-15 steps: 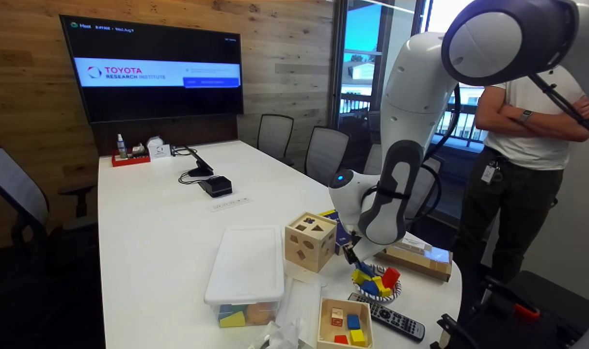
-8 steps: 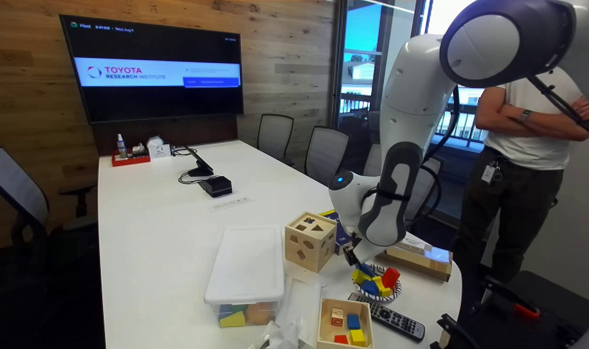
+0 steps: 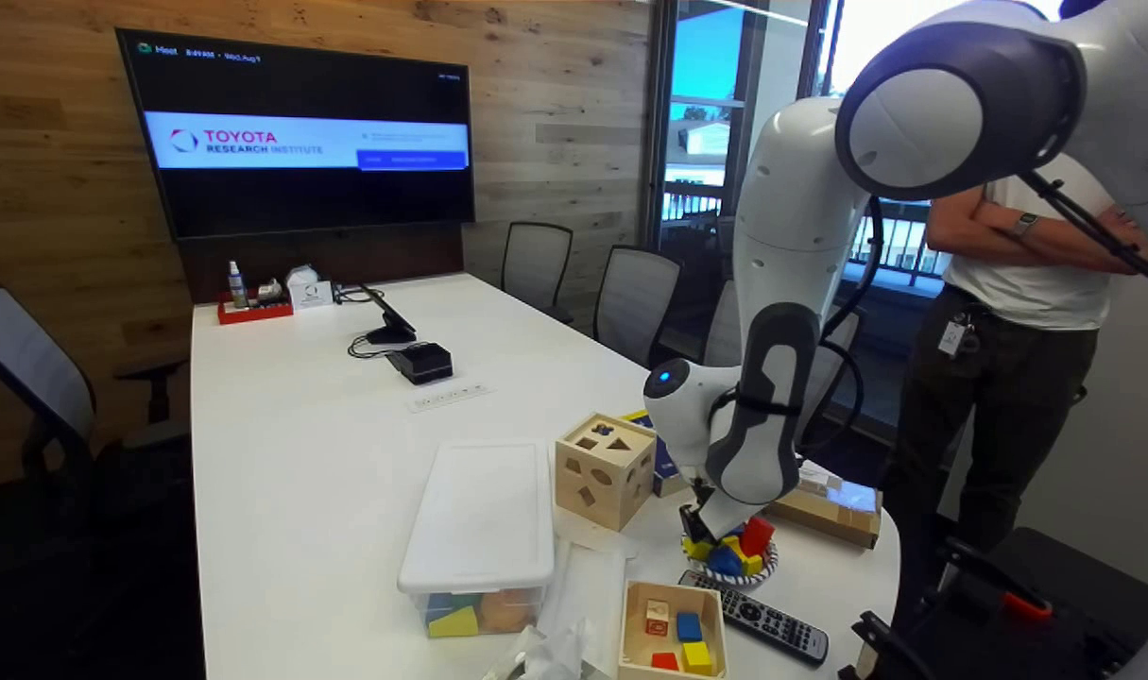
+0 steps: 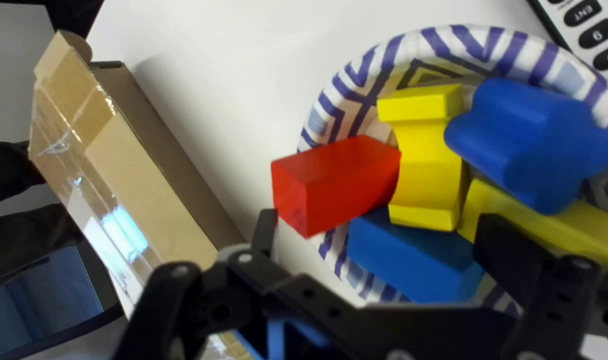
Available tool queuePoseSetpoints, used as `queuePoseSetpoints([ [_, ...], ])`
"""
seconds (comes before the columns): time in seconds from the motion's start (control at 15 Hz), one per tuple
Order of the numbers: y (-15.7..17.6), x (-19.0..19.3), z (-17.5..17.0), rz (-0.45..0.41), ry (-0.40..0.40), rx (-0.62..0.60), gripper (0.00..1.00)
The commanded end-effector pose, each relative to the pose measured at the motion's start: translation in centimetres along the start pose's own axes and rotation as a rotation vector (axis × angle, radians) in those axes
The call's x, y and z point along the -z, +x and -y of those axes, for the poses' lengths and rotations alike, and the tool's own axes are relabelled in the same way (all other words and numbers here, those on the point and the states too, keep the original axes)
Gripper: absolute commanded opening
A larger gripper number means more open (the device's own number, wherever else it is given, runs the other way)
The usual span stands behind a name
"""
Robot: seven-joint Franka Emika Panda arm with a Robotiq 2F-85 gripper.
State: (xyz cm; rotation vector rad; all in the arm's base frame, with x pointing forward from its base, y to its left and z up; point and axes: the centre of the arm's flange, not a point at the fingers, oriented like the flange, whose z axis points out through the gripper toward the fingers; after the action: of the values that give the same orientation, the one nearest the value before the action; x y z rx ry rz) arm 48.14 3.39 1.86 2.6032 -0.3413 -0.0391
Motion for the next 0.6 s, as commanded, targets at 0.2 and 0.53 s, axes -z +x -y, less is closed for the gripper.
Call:
queuePoseSetpoints([
  [0.2,0.12,-0.1,-0.04,-0.001,-0.002,-0.002,1.0],
  [0.53,0.12,-0.1,-0.04,-0.001,-0.002,-0.002,1.0],
])
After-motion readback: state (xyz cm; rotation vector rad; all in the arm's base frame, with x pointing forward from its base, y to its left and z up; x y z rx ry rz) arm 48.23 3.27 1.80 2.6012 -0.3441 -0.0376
